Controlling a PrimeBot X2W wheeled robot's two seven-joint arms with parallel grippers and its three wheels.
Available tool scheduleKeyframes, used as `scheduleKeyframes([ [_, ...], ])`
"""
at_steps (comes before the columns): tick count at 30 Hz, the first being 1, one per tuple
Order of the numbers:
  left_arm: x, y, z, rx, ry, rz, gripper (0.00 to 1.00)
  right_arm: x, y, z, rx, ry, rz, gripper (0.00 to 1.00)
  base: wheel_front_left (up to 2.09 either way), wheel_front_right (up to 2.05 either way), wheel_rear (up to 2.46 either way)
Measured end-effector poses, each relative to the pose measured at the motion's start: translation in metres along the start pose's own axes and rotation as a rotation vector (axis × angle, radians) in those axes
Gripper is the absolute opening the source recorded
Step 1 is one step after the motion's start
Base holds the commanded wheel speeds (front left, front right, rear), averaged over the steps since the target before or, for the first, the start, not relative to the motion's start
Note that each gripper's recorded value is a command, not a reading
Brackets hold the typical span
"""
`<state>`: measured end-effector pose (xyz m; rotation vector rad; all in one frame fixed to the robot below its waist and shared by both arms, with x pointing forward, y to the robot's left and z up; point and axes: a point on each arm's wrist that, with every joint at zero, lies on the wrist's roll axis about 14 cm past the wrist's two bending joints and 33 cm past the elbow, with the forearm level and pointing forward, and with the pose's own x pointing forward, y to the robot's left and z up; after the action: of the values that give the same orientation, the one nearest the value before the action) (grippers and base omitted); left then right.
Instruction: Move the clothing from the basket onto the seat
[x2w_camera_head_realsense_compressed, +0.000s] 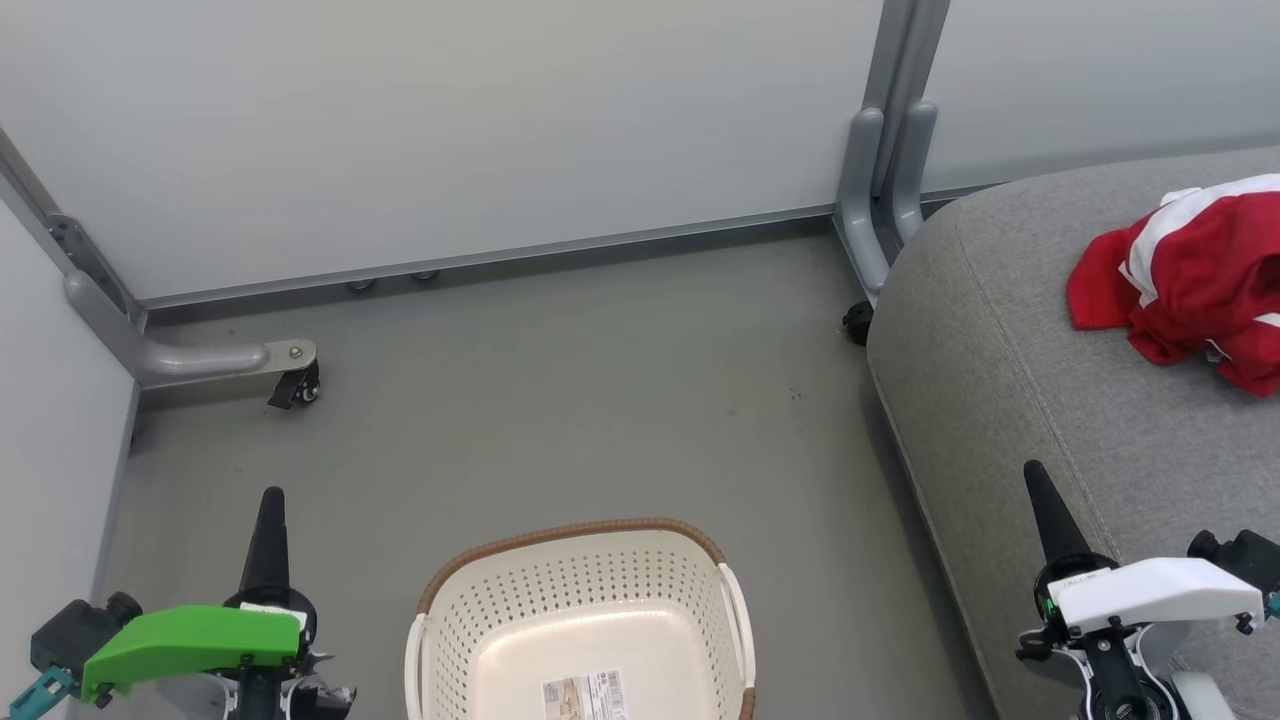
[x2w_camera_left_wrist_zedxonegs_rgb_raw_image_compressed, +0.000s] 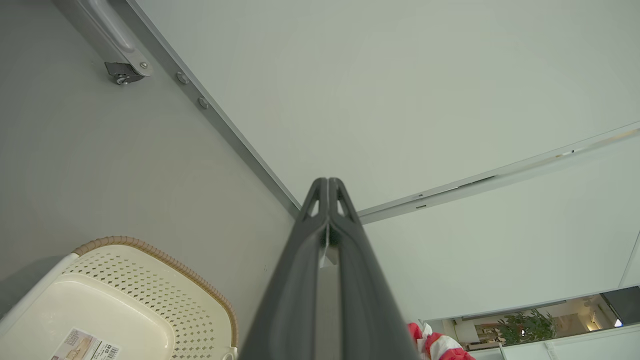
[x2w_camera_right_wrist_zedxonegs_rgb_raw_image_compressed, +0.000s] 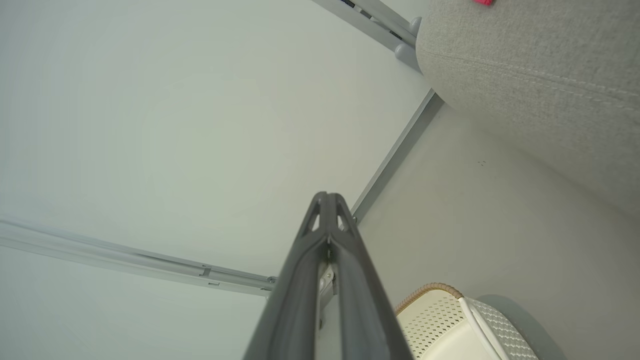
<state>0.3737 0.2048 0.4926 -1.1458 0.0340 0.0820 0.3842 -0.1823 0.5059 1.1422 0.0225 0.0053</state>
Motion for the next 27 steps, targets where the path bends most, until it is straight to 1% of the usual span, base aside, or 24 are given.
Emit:
scheduleKeyframes([
  [27, 0.0048, -0.0077, 0.0004, -0.238, 0.019, -0.030, 0.00, 0.0012, -0.0017, 0.0093, 0.240, -0.008, -0.001, 0.00, 0.00, 0.00, 0.00],
])
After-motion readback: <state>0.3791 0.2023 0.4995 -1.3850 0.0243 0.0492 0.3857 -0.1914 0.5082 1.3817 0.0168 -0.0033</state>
